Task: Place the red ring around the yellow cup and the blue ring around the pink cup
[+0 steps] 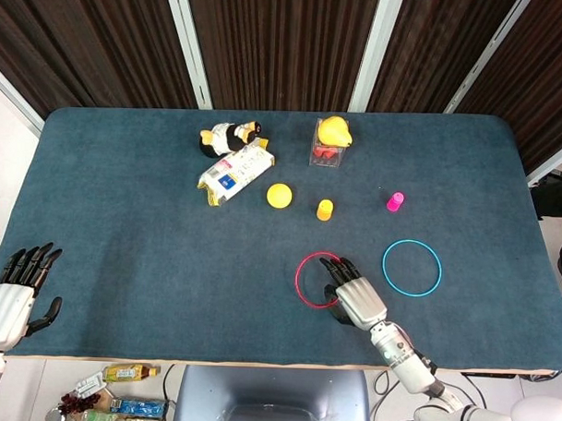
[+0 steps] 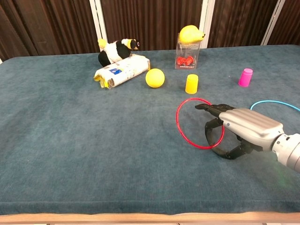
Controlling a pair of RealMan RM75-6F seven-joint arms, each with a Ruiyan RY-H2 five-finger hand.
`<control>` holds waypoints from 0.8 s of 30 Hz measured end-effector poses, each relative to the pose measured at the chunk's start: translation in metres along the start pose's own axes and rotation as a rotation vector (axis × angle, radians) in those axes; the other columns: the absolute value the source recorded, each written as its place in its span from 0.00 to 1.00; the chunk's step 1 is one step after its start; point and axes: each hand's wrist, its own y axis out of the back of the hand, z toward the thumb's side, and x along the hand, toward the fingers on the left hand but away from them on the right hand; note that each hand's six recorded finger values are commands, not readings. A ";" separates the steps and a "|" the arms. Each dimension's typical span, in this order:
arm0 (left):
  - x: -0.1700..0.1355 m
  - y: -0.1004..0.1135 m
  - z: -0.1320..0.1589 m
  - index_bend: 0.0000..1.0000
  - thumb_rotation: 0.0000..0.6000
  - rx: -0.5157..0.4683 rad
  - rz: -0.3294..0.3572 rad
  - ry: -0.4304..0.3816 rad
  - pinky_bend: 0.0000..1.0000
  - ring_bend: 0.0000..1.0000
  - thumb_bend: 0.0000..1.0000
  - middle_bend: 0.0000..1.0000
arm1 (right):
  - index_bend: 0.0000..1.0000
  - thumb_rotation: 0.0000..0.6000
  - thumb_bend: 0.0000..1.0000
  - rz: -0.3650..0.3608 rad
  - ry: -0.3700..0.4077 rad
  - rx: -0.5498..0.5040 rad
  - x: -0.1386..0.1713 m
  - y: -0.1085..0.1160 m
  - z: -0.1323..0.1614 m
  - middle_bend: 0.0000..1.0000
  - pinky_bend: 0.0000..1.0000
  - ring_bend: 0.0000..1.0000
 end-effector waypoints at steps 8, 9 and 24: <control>0.000 0.000 0.000 0.00 1.00 0.000 -0.001 -0.001 0.06 0.00 0.43 0.00 | 0.78 1.00 0.49 -0.053 -0.010 -0.004 -0.004 0.019 -0.004 0.07 0.00 0.00; 0.000 0.000 0.000 0.00 1.00 0.000 -0.002 -0.001 0.06 0.00 0.43 0.00 | 0.78 1.00 0.49 -0.056 -0.011 -0.003 -0.005 0.021 -0.004 0.07 0.00 0.00; 0.002 -0.002 -0.002 0.00 1.00 0.001 -0.011 0.010 0.06 0.00 0.43 0.00 | 0.78 1.00 0.49 -0.199 -0.146 0.007 -0.060 0.092 -0.042 0.09 0.00 0.00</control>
